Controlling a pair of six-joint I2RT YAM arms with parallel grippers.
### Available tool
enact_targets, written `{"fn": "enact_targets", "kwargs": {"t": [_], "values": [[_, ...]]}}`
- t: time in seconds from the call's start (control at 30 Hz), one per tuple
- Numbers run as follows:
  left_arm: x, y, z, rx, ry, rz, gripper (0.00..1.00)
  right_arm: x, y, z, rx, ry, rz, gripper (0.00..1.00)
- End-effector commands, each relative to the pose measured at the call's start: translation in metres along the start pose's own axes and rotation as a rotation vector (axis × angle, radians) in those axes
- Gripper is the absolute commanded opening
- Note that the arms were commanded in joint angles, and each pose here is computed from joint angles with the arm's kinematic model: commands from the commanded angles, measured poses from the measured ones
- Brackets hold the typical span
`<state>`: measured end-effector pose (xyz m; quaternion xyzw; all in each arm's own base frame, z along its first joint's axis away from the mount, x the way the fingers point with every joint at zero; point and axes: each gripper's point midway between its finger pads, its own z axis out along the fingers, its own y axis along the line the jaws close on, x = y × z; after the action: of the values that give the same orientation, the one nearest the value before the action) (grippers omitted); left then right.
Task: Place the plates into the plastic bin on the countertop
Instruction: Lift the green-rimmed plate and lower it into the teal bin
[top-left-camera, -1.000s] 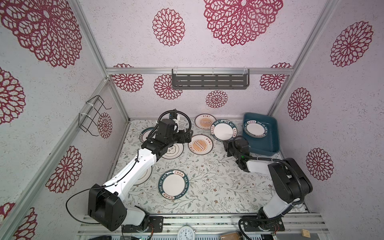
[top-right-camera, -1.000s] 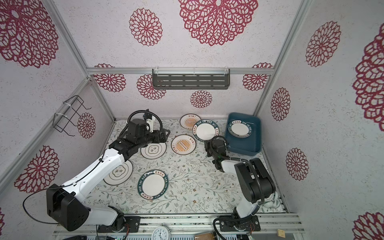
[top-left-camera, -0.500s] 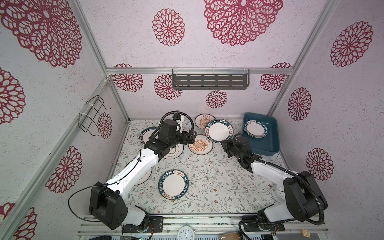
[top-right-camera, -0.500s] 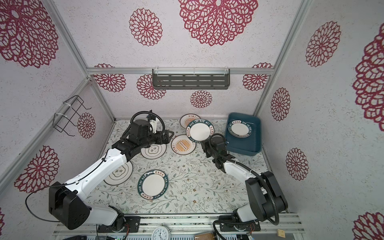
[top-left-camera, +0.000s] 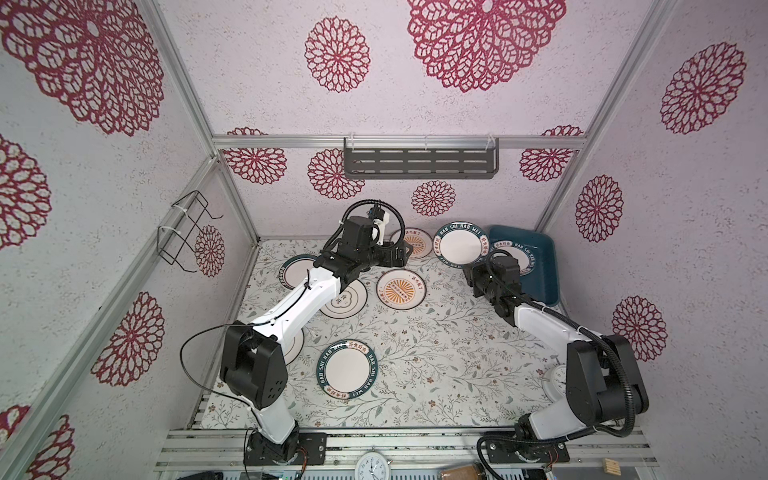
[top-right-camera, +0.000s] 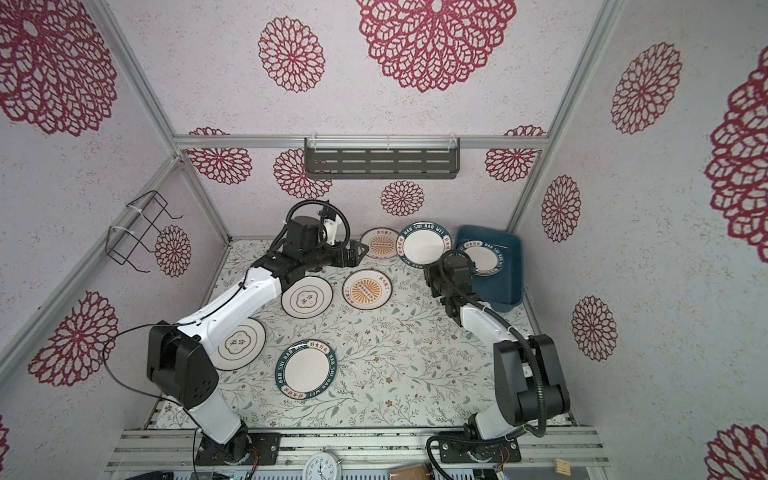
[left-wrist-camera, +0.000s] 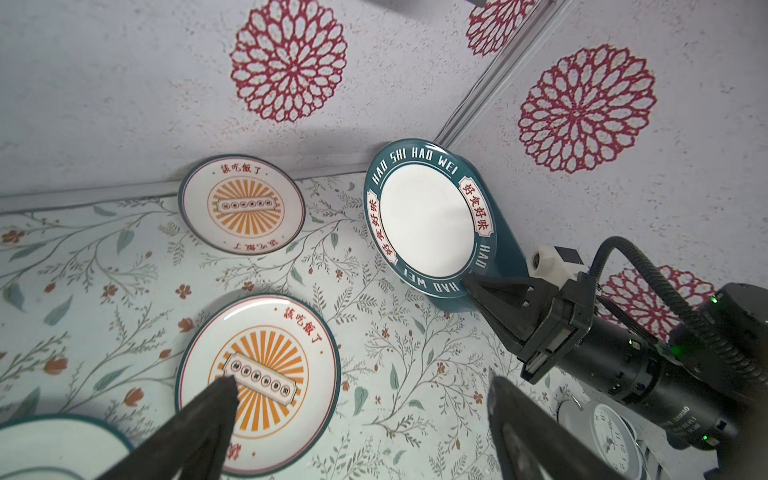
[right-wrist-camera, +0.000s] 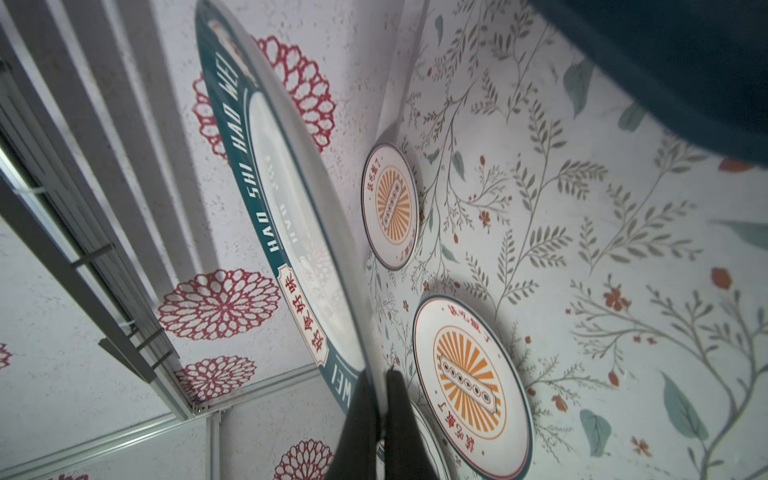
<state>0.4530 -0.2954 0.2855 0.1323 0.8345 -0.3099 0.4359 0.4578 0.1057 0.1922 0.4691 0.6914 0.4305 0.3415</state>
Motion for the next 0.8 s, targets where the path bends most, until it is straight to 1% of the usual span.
{"fn": "enact_targets", "kwargs": {"t": [0.0,0.17,0.33,0.37,0.47,0.57,0.77], "values": [[-0.003,-0.010,0.012,0.042,0.026,0.063,0.97,-0.032,0.033,-0.006,-0.085,-0.058,-0.037,0.00],[-0.008,-0.003,0.028,0.018,0.031,0.080,0.97,-0.078,0.022,-0.005,-0.033,-0.141,-0.035,0.00],[-0.020,0.001,0.040,0.001,0.009,0.094,0.97,-0.118,0.005,-0.001,0.016,-0.203,-0.015,0.00],[-0.013,0.006,0.050,-0.002,0.029,0.090,0.97,-0.126,0.000,0.000,0.026,-0.213,-0.007,0.00],[-0.014,0.011,0.061,0.000,0.036,0.082,0.97,-0.148,-0.014,0.005,0.075,-0.260,-0.017,0.00],[-0.018,0.019,0.069,-0.011,0.035,0.066,0.97,-0.169,-0.034,0.008,0.141,-0.304,-0.018,0.00],[-0.026,0.040,0.075,-0.035,0.014,0.012,0.97,-0.199,-0.056,0.022,0.187,-0.332,0.010,0.00]]}}
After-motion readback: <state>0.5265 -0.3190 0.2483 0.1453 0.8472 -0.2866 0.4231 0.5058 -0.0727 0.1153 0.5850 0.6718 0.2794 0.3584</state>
